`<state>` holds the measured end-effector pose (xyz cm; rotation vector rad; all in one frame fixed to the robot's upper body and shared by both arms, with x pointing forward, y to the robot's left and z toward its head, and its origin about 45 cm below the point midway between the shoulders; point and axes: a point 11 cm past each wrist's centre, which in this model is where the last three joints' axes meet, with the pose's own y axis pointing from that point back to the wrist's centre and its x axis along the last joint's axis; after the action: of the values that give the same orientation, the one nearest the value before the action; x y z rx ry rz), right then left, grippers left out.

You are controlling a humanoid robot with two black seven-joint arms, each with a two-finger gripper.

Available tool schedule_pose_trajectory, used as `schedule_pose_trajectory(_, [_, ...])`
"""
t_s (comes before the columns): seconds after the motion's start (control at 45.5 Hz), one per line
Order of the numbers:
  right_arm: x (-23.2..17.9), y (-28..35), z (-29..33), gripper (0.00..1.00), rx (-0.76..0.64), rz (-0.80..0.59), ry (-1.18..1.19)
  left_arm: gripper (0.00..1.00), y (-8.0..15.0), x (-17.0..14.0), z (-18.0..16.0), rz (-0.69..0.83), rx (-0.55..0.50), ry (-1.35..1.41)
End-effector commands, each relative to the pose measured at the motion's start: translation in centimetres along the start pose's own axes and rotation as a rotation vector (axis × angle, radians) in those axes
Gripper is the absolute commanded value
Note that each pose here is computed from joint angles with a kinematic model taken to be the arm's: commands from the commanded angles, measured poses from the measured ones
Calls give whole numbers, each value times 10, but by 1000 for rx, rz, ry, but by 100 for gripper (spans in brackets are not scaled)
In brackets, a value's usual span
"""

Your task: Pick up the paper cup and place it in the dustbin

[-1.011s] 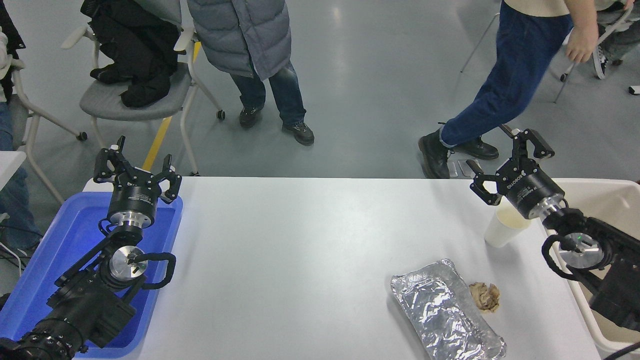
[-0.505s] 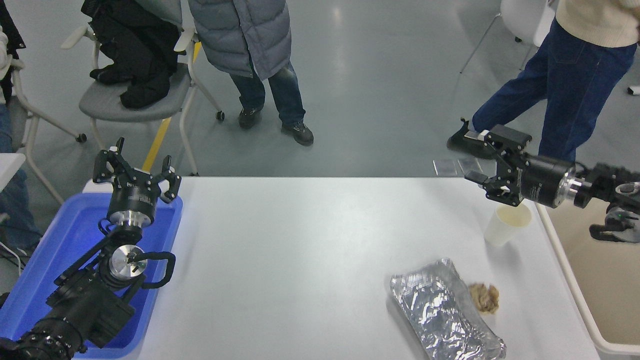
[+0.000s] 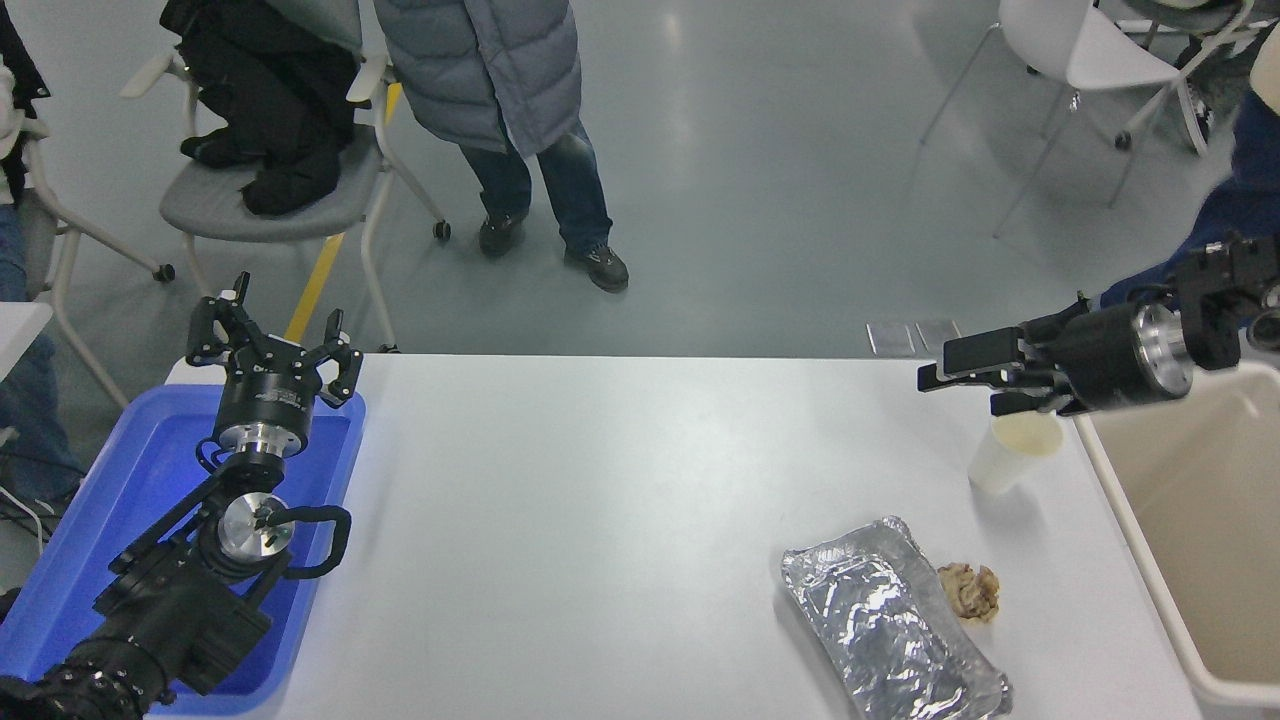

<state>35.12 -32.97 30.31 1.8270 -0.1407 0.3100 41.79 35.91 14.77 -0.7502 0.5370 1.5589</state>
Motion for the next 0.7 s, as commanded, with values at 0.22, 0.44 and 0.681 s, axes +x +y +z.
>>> schedule_pose_trajectory(0.22, [3,109,-50,100,-167,-107,97,99,0,0,0,0,0,0])
schedule_pose_trajectory(0.44, [2,124,-91,100,-97,-65,88,99,0,0,0,0,0,0])
schedule_pose_trajectory(0.681, [-5,120,-93,100,-67,-82,3,99,0,0,0,1,0,-1])
